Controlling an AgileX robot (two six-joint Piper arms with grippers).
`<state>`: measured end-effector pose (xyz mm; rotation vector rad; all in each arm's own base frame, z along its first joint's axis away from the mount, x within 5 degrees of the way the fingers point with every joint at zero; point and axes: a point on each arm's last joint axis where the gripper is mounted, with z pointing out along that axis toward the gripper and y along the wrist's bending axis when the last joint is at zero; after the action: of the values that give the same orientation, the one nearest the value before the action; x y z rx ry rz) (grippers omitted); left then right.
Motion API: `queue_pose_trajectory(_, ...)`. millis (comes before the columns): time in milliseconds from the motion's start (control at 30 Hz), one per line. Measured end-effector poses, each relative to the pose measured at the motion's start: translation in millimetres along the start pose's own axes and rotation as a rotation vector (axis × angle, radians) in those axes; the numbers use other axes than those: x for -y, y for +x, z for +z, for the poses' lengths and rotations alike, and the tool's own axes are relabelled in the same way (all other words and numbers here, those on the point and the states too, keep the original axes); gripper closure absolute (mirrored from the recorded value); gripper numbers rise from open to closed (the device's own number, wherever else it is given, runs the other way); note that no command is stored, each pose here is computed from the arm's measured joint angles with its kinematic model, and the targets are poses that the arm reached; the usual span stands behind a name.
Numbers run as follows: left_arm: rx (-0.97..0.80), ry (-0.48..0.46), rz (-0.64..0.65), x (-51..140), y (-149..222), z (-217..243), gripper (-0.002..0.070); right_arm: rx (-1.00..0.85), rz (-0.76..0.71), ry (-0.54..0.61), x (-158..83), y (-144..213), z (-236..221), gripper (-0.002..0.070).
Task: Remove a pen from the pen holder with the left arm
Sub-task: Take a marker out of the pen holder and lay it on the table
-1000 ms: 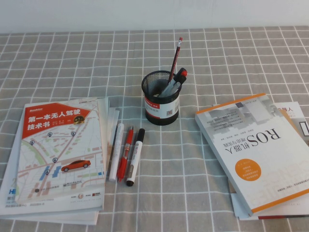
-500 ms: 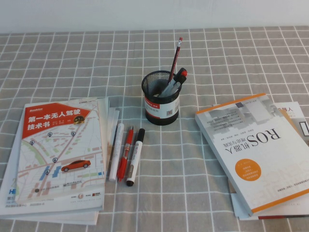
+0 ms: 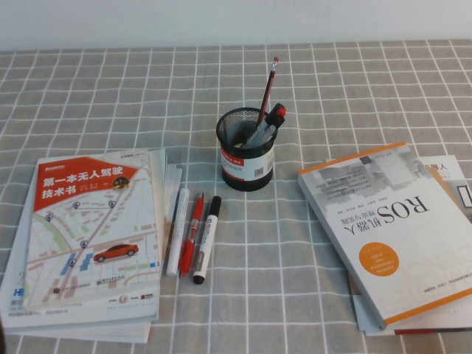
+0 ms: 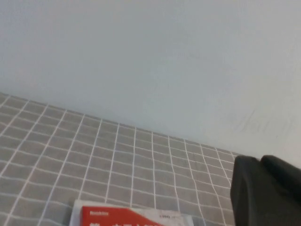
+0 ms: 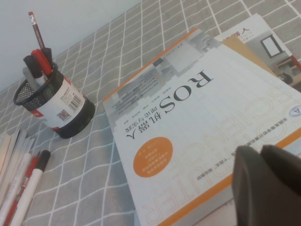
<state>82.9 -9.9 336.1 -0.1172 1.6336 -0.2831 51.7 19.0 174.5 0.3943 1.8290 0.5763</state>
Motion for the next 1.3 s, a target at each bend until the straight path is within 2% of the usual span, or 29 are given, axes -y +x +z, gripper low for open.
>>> queue_pose_trajectory(133, 0.024, -0.011, 0.015, 5.6, -37, 34, 0.0677, 0.000, 0.000, 0.000, 0, 0, 0, 0.0689)
queue_pose_trajectory(233, 0.010, -0.017, -0.058, 6.0, -47, 63, 0.0677, 0.000, 0.000, 0.000, 0, 0, 0, 0.0689)
queue_pose_trajectory(300, -0.066, -0.006, -0.034, 9.2, -48, 83, 0.0678, 0.000, 0.000, 0.000, 0, 0, 0, 0.0689)
queue_pose_trajectory(400, -0.240, 0.076, 0.069, 25.8, -44, 119, 0.0677, 0.000, 0.000, 0.000, 0, 0, 0, 0.0689)
queue_pose_trajectory(567, -0.445, 0.262, 0.271, 71.6, -21, 182, 0.0664, 0.000, 0.000, 0.000, 0, 0, 0, 0.0689)
queue_pose_trajectory(667, -0.496, 0.363, 0.424, 97.3, -6, 211, 0.0582, 0.000, 0.000, 0.000, 0, 0, 0, 0.0689)
queue_pose_trajectory(733, -0.512, 0.406, 0.484, 109.7, 2, 225, 0.0489, 0.000, 0.000, 0.000, 0, 0, 0, 0.0689)
queue_pose_trajectory(767, -0.520, 0.425, 0.512, 115.3, 6, 232, 0.0411, 0.000, 0.000, 0.000, 0, 0, 0, 0.0689)
queue_pose_trajectory(833, -0.530, 0.447, 0.533, 124.1, 13, 243, 0.0289, 0.000, 0.000, 0.000, 0, 0, 0, 0.0689)
queue_pose_trajectory(933, -0.546, 0.470, 0.508, 133.8, 21, 255, 0.0155, 0.000, 0.000, 0.000, 0, 0, 0, 0.0689)
queue_pose_trajectory(1067, -0.568, 0.521, 0.524, 144.9, 38, 263, 0.0104, 0.000, 0.000, 0.000, 0, 0, 0, 0.0689)
queue_pose_trajectory(1200, -0.589, 0.619, 0.669, 162.3, 64, 265, 0.0109, 0.000, 0.000, 0.000, 0, 0, 0, 0.0689)
queue_pose_trajectory(1300, -0.615, 0.665, 0.722, 172.3, 85, 267, 0.0125, 0.000, 0.000, 0.000, 0, 0, 0, 0.0689)
